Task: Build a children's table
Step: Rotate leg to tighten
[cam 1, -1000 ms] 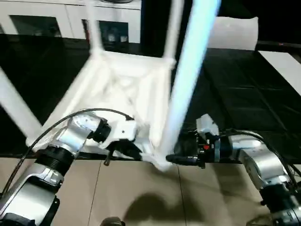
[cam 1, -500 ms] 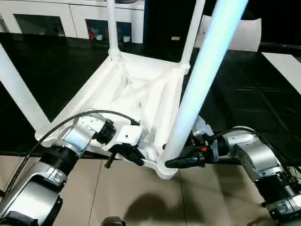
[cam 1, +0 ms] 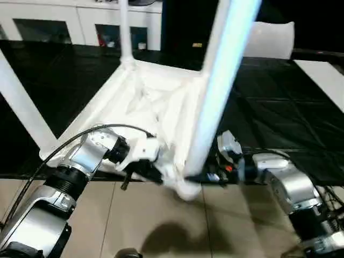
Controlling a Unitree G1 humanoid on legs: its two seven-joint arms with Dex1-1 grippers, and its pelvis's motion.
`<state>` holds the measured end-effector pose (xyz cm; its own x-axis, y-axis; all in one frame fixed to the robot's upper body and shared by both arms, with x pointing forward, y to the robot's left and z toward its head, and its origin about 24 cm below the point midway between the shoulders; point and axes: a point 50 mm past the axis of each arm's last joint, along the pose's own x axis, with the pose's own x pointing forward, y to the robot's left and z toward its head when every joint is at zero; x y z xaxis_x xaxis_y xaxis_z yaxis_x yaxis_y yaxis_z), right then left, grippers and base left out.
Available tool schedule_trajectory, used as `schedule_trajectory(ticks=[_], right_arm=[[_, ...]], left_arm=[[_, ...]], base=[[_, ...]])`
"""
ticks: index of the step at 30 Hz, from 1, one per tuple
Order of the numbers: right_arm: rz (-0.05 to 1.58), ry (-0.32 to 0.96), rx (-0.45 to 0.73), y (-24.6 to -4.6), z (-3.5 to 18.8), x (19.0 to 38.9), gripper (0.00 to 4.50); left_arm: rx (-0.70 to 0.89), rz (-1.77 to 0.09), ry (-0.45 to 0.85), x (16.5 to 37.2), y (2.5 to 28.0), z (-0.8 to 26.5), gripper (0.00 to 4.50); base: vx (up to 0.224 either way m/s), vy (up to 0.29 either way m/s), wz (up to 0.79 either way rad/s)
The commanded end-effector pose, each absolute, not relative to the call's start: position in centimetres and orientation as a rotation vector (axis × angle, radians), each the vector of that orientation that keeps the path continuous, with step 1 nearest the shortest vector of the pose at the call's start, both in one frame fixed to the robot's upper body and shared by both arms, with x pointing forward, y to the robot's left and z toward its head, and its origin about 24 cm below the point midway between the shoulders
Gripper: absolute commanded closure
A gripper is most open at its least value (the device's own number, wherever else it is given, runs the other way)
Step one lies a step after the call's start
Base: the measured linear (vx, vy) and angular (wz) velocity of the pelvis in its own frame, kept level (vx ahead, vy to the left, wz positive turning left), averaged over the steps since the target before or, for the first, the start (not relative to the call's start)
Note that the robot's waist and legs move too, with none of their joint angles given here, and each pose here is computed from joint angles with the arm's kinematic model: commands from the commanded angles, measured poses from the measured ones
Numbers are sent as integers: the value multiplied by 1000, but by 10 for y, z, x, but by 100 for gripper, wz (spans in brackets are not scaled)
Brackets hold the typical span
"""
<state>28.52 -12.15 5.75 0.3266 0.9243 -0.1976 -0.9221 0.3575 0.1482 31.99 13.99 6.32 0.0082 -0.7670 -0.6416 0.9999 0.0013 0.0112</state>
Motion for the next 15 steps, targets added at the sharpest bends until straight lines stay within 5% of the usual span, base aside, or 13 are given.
schedule_trajectory(ticks=[1,12,15], right_arm=[[1069,295,34,-114,53,293,255],[537,342,176,-73,45,323,257],[513,318,211,-60,50,328,257]], left_arm=[[459,-1430,483,324,120,63,450],[244,-970,386,351,79,72,450],[228,-920,361,354,70,78,450]], base=[[-61,2,-6],[0,0,0],[0,0,0]])
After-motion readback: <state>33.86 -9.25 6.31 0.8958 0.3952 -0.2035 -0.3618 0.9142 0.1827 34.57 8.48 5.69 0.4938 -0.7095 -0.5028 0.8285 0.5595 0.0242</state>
